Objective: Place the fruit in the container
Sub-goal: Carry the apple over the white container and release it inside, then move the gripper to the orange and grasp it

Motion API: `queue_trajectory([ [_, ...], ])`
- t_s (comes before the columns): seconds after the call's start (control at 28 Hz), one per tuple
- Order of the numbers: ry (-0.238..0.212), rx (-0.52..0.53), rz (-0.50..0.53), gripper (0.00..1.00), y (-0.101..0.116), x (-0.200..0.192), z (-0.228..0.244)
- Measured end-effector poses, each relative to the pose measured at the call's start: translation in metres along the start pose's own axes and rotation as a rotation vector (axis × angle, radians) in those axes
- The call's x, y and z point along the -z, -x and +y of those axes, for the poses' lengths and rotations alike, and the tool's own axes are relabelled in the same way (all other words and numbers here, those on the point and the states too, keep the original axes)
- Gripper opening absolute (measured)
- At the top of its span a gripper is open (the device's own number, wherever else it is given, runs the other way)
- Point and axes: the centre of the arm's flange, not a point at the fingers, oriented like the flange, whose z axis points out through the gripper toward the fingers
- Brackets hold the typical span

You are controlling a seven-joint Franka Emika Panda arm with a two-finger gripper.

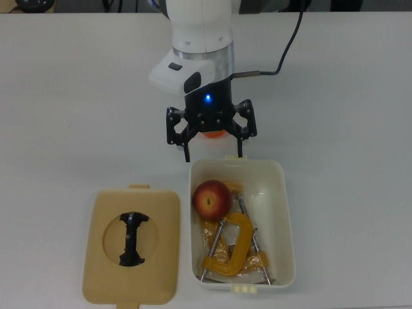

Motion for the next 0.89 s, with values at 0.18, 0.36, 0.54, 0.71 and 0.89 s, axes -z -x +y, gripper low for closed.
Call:
queue_trajectory([
  [0.18, 0.012, 0.005, -0.066, 1.0, 0.005, 0.002, 0.001],
  [0.36, 0.056, 0.041, -0.276, 1.0, 0.03, -0.002, 0.004],
  [0.54, 0.072, 0.075, -0.467, 1.0, 0.054, -0.007, 0.007],
  [0.71, 0.069, 0.107, -0.587, 1.0, 0.078, -0.018, 0.006],
  [0.89, 0.061, 0.142, -0.675, 1.0, 0.11, -0.047, -0.005],
])
